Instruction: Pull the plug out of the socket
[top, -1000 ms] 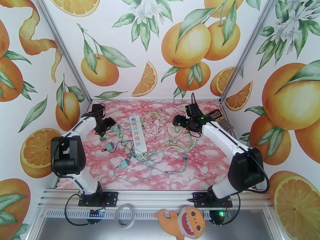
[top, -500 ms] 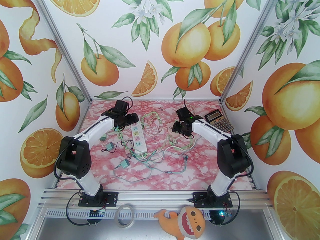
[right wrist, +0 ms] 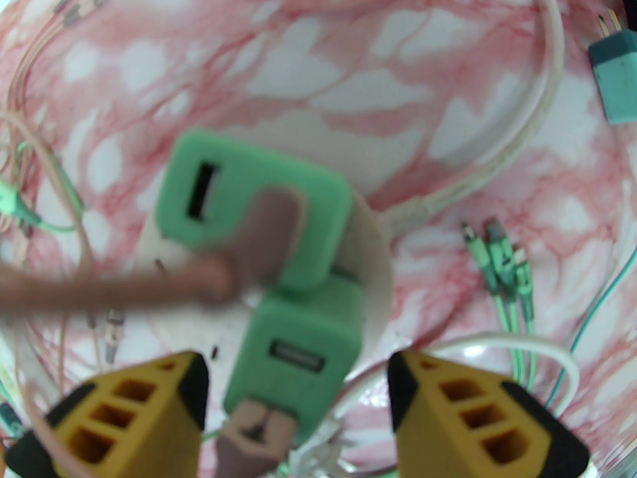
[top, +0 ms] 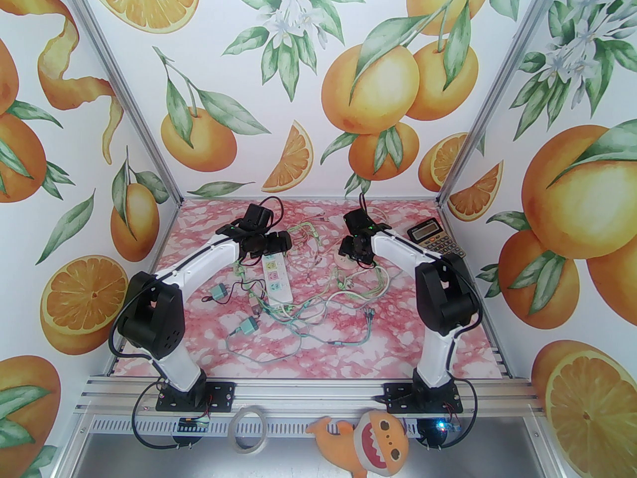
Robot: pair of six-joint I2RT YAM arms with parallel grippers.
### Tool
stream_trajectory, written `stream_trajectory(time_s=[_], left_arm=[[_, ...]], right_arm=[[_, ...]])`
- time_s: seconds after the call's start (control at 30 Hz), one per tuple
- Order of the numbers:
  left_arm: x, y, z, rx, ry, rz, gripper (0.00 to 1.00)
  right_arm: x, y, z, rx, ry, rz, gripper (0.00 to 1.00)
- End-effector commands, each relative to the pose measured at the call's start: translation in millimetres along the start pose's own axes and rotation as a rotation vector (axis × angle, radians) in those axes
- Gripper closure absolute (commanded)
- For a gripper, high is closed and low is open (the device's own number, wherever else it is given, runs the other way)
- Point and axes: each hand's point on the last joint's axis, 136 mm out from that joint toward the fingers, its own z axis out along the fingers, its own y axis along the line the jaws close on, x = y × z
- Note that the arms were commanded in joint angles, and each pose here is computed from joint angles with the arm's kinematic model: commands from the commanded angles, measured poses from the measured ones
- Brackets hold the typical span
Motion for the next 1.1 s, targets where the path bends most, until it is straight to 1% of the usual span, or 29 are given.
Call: stream_trajectory(time_s=[0.0, 0.23, 0.3, 0.5, 0.57, 0.7, 0.83, 0.93, 1.07], left_arm=[[-7.2, -15.7, -11.8, 0.048, -0.038, 0.039, 0.16], [-5.0, -21.0, -5.8, 0.057, -0.020, 0.046, 0.16], [-5.6, -22.6, -4.6, 0.062, -0.018, 0.050, 0.16], [-5.7, -29.4, -0.6, 0.079, -0.011, 0.073, 0.16], [-4.9, -31.8, 1.3, 0.090, -0.004, 0.078, 0.16], [-4.1, -38.1, 4.1, 0.119, 0.007, 0.092, 0.16], [-2.4, -49.0, 8.6, 0.159, 0.017, 0.112, 0.17], [1.7, -64.0, 15.4, 0.205, 0.035, 0.137, 0.20], [7.7, -87.6, 28.2, 0.256, 0.064, 0.169, 0.27]], right_arm=[[-10.0, -6.9, 6.2, 0.060, -0.039, 0.009, 0.40], [-13.6, -8.3, 5.0, 0.059, -0.064, -0.046, 0.51], [-13.2, -8.7, 2.7, 0.053, -0.071, -0.082, 0.56], [-6.1, -1.6, -6.5, -0.030, -0.083, -0.218, 0.57], [-2.5, -3.9, -11.4, -0.044, -0.093, -0.265, 0.61], [7.0, -6.6, -20.5, -0.082, -0.095, -0.347, 0.59], [14.9, -11.2, -21.5, -0.103, -0.077, -0.372, 0.55], [16.4, -12.1, -20.1, -0.108, -0.071, -0.371, 0.54], [13.9, -10.6, -26.8, -0.117, -0.077, -0.364, 0.47]])
